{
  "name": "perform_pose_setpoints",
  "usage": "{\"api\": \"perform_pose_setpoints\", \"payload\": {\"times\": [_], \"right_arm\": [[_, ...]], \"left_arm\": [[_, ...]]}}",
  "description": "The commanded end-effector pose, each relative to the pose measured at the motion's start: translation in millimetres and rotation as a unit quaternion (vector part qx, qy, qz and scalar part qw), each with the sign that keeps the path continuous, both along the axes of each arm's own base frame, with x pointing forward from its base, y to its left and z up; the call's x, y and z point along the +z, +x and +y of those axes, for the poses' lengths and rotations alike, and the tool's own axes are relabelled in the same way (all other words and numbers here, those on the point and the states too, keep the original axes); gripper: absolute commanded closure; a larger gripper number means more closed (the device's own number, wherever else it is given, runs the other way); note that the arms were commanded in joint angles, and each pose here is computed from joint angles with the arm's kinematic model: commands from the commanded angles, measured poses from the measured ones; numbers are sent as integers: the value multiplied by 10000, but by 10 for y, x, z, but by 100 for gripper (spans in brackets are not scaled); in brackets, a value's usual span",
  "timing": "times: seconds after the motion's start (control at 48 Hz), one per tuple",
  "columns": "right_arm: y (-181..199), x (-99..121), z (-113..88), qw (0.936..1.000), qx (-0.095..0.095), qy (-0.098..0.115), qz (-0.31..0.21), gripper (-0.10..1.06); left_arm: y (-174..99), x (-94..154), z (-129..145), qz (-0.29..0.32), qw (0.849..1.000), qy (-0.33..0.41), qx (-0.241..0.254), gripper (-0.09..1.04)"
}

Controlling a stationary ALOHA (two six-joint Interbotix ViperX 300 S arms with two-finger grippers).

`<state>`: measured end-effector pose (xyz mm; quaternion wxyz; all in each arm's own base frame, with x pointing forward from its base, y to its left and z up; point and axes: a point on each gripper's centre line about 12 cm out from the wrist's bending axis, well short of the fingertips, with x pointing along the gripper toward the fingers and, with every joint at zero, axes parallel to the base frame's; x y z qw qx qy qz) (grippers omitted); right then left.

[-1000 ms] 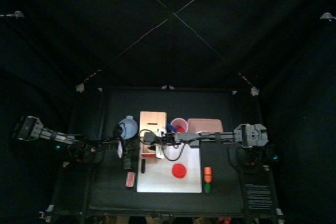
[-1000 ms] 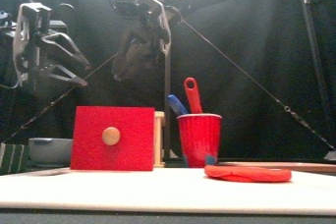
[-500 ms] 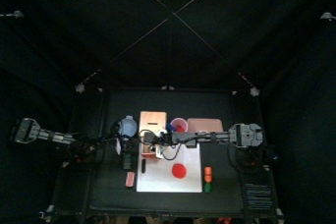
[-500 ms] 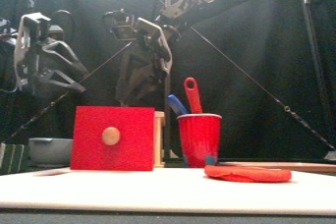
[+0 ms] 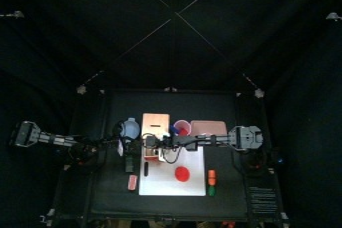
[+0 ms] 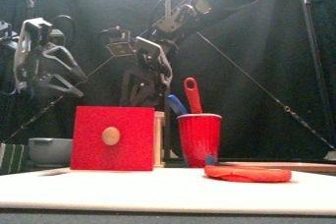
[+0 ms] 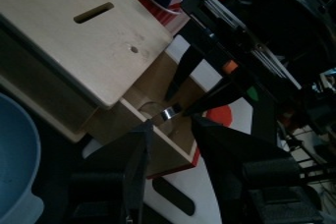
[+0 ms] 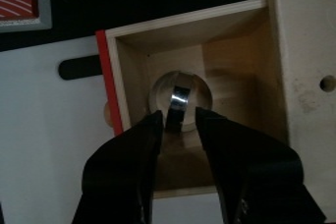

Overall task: Get the cutter from the drawer then cut the dough then place the extra dough in the bowl
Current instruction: Place the cutter on the board

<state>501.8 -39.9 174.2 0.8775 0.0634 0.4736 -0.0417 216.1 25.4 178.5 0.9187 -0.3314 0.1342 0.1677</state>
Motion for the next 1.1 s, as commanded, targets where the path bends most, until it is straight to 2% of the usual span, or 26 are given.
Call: {"api": "perform_pose_setpoints", "payload": {"times": [0.021,0.146,0.396,0.729,0.875,1.042,1.104], "right_arm": [[37,223,-27,9996,-30,-20,-267,38],[50,323,-28,9993,-22,-32,-359,39],[-14,772,-56,9974,65,-304,-657,39],[-377,1321,17,9930,87,-324,-1132,39],[-705,1374,81,9935,84,-207,-1112,39],[-1106,1235,286,9946,141,155,-1016,39],[-1245,1149,324,9947,100,311,-972,39]], "left_arm": [[18,30,8,-52,10000,11,16,18],[9,23,11,-50,10000,-10,39,18],[2,12,11,-35,10000,-16,44,18],[-5,1,11,-19,10000,-16,44,18],[-9,-5,10,-6,10000,-19,40,18],[-2,7,18,-27,10000,-16,59,18],[4,17,25,-43,10000,-16,74,18]]}}
